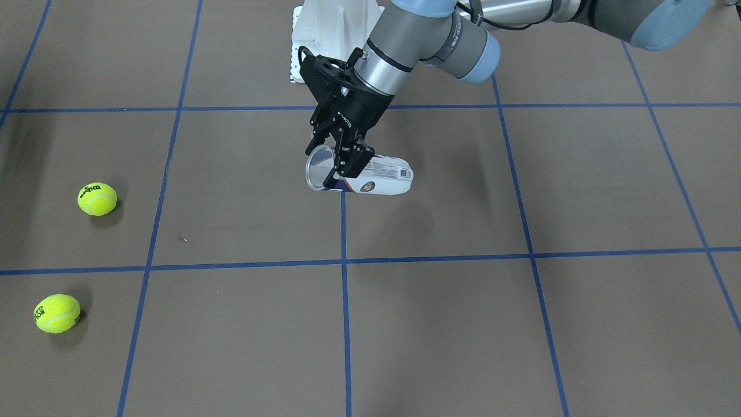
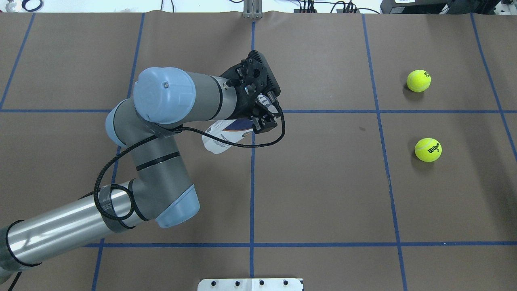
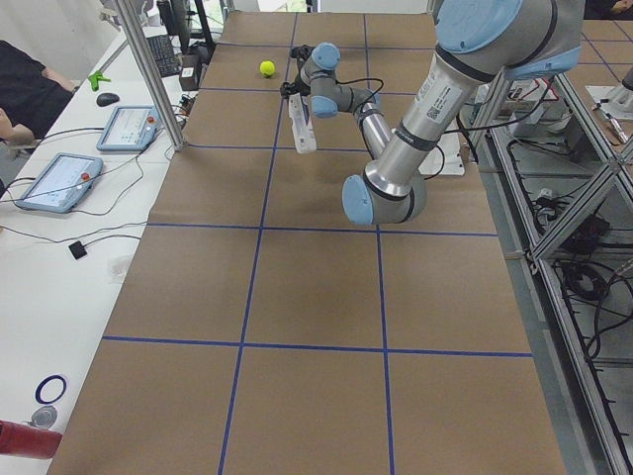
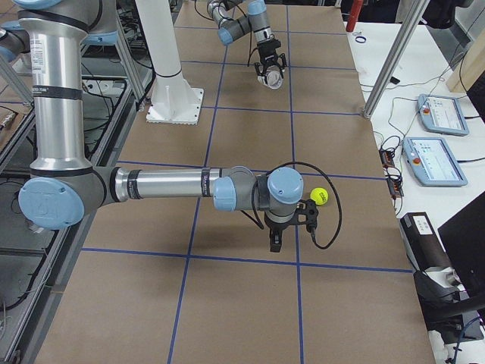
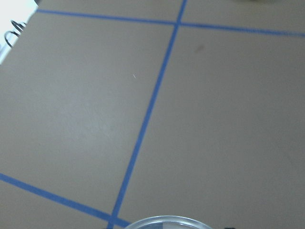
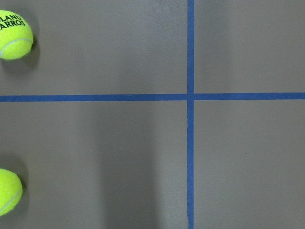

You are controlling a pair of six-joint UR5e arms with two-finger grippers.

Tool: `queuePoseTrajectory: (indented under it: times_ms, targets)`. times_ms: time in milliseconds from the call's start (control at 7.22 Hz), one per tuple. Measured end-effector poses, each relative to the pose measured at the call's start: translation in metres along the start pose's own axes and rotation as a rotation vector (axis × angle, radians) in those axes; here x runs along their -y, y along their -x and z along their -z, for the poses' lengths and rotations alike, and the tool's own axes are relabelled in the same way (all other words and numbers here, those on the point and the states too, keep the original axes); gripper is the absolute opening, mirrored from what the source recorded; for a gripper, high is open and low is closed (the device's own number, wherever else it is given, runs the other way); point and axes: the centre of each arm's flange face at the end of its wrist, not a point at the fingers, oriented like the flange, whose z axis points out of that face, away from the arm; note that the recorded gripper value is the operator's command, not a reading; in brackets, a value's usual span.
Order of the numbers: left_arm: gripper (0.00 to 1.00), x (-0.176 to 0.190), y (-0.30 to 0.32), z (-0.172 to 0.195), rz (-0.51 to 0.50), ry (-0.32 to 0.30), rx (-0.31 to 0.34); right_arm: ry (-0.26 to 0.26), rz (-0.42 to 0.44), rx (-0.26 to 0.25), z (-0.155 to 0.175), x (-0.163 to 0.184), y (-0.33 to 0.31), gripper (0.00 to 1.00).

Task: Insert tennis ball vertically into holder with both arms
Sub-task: 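Lift the can with the left gripper and tilt it upright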

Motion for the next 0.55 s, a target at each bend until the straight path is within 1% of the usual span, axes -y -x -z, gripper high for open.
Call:
queuePoseTrajectory:
  times_ms: [139,277,416,554]
  targets:
    - [0.30,-0.001,0.006,0.001,0.063,-0.133,0.038,-0.001,-0.001,0.000,0.000,0.000,0.000,0.99]
    - [0.30,-0.013,0.013,0.006,0.114,-0.260,0.070,-0.003,-0.001,0.000,0.001,0.001,0.001,0.99]
    - [0.30,-0.033,0.020,0.011,0.150,-0.367,0.077,-0.004,-0.001,0.000,0.002,0.001,0.002,0.99]
    - [0.30,-0.058,0.026,0.018,0.168,-0.441,0.068,-0.005,0.000,0.000,0.002,0.001,0.002,0.99]
